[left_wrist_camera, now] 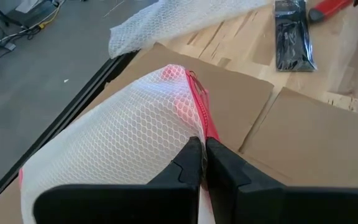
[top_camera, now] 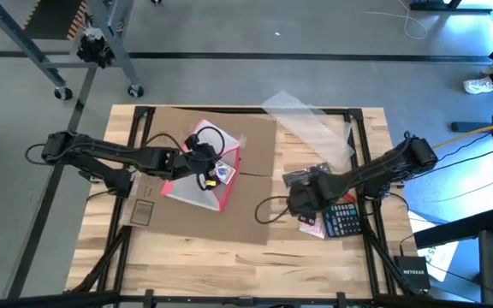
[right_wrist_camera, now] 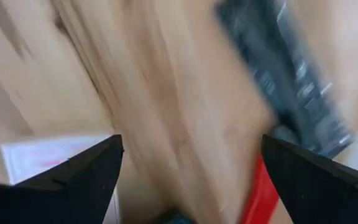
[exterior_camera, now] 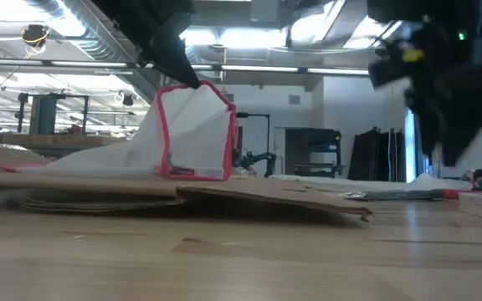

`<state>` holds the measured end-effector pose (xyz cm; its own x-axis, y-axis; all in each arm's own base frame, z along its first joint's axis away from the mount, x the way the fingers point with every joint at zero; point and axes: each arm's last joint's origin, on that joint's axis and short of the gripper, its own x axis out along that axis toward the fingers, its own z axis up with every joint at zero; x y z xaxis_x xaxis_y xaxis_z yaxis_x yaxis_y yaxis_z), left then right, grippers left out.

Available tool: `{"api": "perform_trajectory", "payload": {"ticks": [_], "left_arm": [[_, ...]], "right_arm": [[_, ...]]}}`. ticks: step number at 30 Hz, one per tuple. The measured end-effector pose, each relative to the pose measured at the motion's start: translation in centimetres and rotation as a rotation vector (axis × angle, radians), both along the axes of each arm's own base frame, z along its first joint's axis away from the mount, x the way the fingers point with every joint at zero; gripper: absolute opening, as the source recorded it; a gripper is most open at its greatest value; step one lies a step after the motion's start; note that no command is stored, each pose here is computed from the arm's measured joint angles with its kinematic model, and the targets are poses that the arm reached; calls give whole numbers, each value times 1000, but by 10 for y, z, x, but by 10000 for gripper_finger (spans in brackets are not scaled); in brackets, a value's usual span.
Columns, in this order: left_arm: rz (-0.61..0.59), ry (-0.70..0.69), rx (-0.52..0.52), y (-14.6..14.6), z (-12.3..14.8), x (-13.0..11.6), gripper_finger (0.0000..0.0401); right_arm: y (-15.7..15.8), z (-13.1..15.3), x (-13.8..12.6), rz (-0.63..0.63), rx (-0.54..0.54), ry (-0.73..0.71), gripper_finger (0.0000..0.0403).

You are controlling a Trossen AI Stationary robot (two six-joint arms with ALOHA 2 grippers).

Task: Unpack boxes
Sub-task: Put the pink playing cards into the white pouch

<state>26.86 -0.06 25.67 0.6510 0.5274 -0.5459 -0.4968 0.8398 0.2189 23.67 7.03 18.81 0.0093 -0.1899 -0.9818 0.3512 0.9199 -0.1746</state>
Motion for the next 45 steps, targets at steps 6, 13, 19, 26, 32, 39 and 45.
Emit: {"api": "perform_trajectory", "payload": {"ticks": [6,13,19,26,32,39,45], "left_arm": [[6,-3,-2,0,0,0,8],[29,-24,-30,0,0,0,8],[31,-26,-33,0,0,0,8],[28,-23,-30,0,0,0,8],[26,-22,-28,0,0,0,8],[25,-16,-27,0,0,-1,8],[16,-7,-18,-1,0,-1,8]], "right_arm": [[8,-26,-13,-10,109,66,387],[18,-20,-9,-19,121,23,396],[41,-8,-4,119,183,-49,392],[67,-13,-18,172,153,-57,392],[80,-20,-21,181,177,-140,392],[74,-45,-27,173,135,-107,392],[74,-60,-28,153,192,-94,382]]}}
